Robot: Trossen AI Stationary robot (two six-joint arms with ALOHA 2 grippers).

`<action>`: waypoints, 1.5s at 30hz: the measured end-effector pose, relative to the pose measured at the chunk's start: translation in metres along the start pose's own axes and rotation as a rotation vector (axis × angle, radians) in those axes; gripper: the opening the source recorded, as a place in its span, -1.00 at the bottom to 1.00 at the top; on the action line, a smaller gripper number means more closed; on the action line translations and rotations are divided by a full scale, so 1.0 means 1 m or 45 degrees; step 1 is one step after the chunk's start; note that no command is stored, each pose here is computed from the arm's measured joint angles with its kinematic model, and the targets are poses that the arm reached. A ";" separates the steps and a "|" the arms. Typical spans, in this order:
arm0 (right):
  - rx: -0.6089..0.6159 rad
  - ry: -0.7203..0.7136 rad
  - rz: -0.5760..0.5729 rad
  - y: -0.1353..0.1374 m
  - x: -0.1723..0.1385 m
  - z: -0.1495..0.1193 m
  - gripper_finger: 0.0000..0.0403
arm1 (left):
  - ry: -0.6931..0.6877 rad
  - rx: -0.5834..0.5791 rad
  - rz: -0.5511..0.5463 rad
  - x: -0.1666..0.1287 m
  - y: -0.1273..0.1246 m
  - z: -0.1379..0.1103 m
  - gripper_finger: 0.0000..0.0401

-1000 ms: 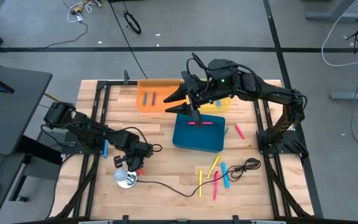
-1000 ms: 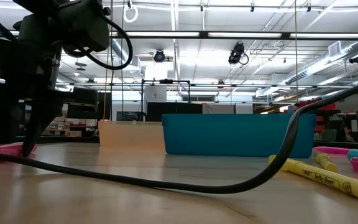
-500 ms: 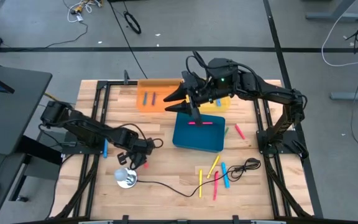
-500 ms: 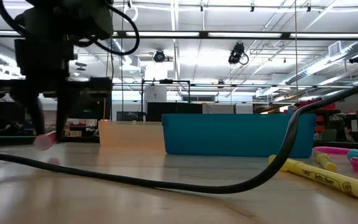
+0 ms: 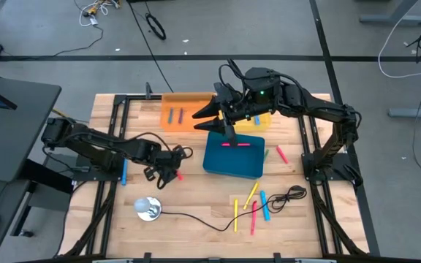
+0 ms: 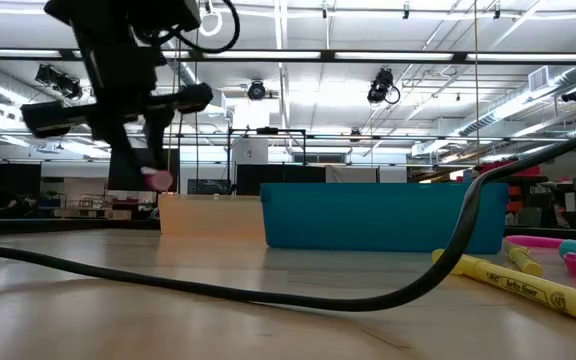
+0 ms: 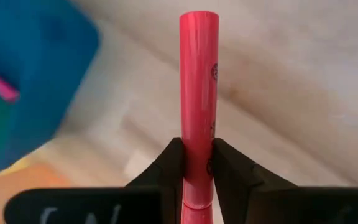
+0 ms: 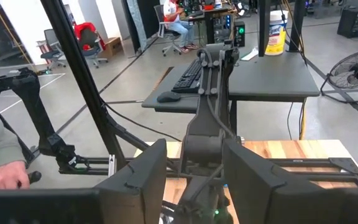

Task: Pick & Place Markers
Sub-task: Put the pink marker into the yellow transparent bin

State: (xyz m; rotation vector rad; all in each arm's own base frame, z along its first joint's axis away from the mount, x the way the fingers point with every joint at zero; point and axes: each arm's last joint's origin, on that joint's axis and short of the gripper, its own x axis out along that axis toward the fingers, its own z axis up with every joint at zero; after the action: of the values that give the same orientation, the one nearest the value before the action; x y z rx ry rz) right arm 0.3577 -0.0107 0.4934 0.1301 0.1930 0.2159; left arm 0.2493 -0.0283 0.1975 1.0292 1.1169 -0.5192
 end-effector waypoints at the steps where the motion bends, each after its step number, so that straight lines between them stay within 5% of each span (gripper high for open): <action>1: 0.000 0.000 0.000 0.000 0.000 0.000 -0.22 | 0.010 0.005 0.025 -0.003 0.004 -0.001 -0.68; 15: 0.084 -0.010 -0.029 -0.008 -0.002 0.001 -0.22 | 0.130 0.072 0.405 -0.059 0.065 -0.014 -0.68; 36: 0.284 -0.160 -0.104 -0.029 -0.029 0.019 -0.22 | 0.395 0.225 0.852 -0.170 0.122 -0.040 -0.68; 45: 0.507 -0.149 -0.095 -0.029 -0.029 0.017 -0.22 | 0.472 0.304 1.058 -0.226 0.135 -0.040 -0.68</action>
State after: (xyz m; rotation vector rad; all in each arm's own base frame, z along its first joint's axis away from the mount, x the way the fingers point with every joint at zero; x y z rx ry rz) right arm 0.3394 -0.0476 0.5109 0.5286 0.1221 0.0925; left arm 0.2477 0.0379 0.4552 1.7204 0.8417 0.2243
